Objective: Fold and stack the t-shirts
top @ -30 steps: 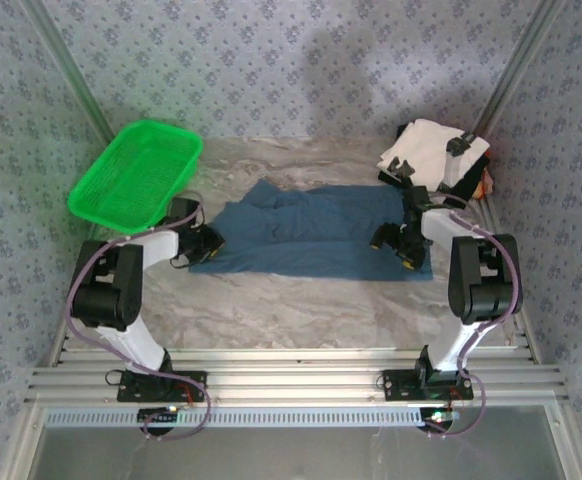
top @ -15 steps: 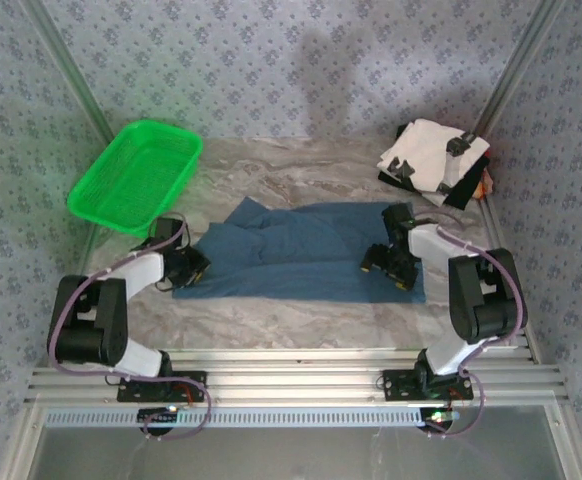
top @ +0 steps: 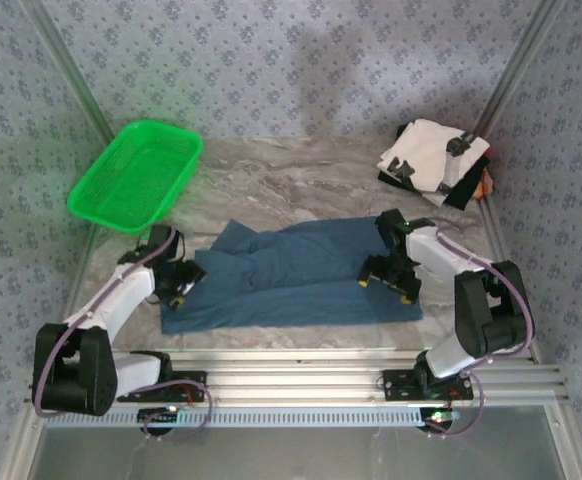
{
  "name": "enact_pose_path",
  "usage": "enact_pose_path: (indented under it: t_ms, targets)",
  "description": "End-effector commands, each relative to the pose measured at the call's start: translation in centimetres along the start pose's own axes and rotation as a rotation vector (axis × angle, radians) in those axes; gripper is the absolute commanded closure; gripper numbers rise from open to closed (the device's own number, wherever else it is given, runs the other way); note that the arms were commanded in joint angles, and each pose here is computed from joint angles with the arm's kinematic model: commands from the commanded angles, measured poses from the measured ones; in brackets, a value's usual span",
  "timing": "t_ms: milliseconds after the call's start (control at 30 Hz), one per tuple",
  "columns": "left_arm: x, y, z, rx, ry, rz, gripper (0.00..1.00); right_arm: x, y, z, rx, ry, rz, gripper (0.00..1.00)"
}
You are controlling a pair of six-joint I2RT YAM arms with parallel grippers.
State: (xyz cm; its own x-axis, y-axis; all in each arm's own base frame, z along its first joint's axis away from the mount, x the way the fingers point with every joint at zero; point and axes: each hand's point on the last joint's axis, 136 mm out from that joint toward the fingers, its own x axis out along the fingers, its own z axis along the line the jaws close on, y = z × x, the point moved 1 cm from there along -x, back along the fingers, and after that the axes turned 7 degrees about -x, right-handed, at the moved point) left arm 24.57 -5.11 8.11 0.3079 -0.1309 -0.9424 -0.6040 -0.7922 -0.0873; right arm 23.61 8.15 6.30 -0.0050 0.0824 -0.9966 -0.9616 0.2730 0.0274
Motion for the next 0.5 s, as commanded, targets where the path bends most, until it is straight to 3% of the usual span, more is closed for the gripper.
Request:
enact_pose_path:
  t_ms: [0,100,233,333,467]
  targets:
    - [-4.9,-3.2,-6.2,0.145,0.097,-0.102,0.21,-4.8,-1.8,0.7,-0.093,-0.029,-0.096,0.0]
    - [-6.3,-4.6,-11.9,0.295,0.197,-0.087,0.16,-7.8,-4.3,2.2,-0.182,-0.127,-0.168,0.0]
    - [-4.3,-3.7,-18.4,0.541,0.299,0.137,0.17,-10.4,-7.9,2.8,-0.273,-0.221,-0.229,0.0]
    - [-0.6,-3.3,-19.9,0.653,0.232,0.272,0.27,-10.8,-10.5,2.3,-0.289,-0.248,-0.247,0.0]
    - [3.5,-3.8,-20.9,0.736,0.153,0.324,0.34,-9.7,-13.5,1.3,-0.236,-0.316,-0.248,0.0]
